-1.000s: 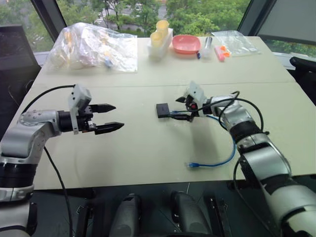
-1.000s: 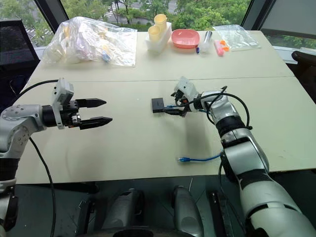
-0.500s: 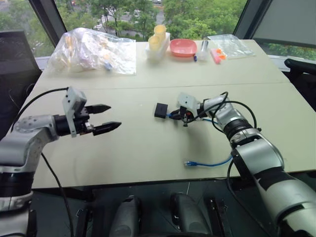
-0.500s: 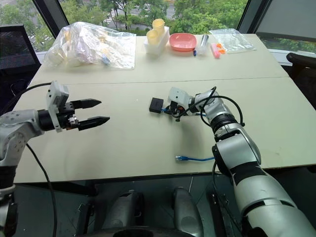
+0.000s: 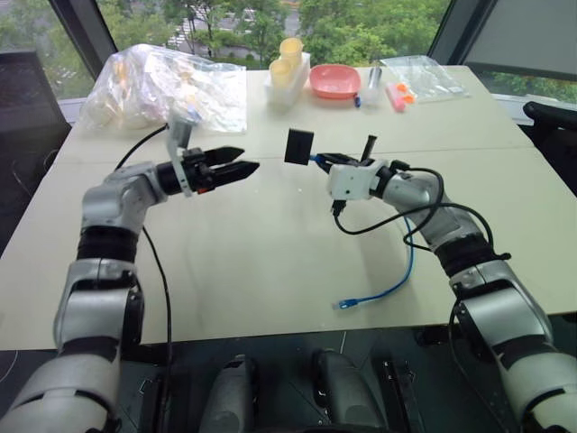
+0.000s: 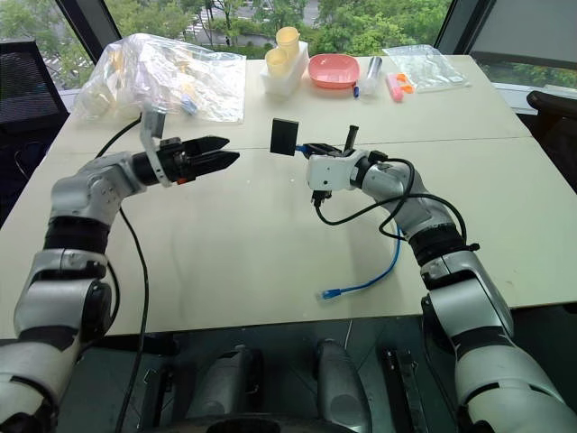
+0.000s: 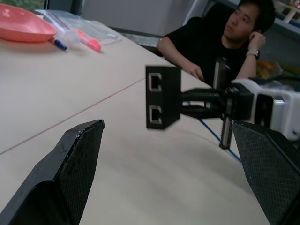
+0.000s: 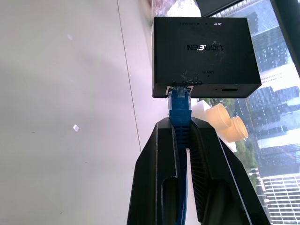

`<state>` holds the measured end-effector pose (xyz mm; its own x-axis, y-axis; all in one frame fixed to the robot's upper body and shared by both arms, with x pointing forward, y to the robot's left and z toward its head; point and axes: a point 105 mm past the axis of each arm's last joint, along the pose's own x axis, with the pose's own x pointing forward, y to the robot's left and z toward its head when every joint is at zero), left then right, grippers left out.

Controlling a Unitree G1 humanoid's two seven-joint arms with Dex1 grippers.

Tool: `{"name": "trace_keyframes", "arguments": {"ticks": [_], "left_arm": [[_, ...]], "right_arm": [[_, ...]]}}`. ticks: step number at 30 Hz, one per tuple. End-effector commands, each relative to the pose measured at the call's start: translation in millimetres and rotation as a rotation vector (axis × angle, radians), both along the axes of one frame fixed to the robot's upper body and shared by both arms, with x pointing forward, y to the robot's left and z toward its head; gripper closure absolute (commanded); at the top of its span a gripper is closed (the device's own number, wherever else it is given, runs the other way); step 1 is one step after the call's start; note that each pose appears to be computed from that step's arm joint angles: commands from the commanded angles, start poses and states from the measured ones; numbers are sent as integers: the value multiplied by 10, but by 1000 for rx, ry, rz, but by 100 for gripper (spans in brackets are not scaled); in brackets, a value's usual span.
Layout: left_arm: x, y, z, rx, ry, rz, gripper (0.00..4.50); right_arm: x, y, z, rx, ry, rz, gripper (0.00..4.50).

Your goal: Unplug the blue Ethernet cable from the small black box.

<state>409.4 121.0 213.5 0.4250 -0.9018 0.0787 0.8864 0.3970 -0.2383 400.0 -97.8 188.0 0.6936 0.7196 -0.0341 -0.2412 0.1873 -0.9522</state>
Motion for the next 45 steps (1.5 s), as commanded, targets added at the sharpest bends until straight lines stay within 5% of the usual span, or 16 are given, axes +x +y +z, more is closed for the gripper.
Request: {"name": "trace_keyframes", "arguments": {"ticks": [1, 10, 20, 24, 28, 32, 38, 41, 45], "left_arm": [[60, -172, 123, -19, -45, -45, 0], [112, -438, 230, -58, -52, -90, 0], [58, -540, 185, -46, -44, -156, 376], [89, -526, 171, -79, -24, -124, 400], [82, -537, 93, -156, 20, -118, 400], [56, -648, -37, -236, 79, -124, 400], [-48, -790, -11, -416, 163, -190, 400], [-84, -746, 60, -507, 203, -200, 400], [-163, -699, 148, -591, 242, -227, 400]], "right_arm": [[-85, 55, 264, 53, -81, 17, 448], [-160, 64, 252, 55, -70, 0, 448], [-221, 108, 254, 58, -72, 4, 450], [-255, 90, 213, 66, -32, 3, 450], [-315, -90, 85, 127, 64, -58, 272], [-427, -405, -18, 468, 259, -189, 70], [-852, -333, 71, 1373, 779, -19, 70], [-982, -211, 134, 1590, 955, 125, 70], [-1039, -130, 138, 1691, 1037, 184, 70]]}}
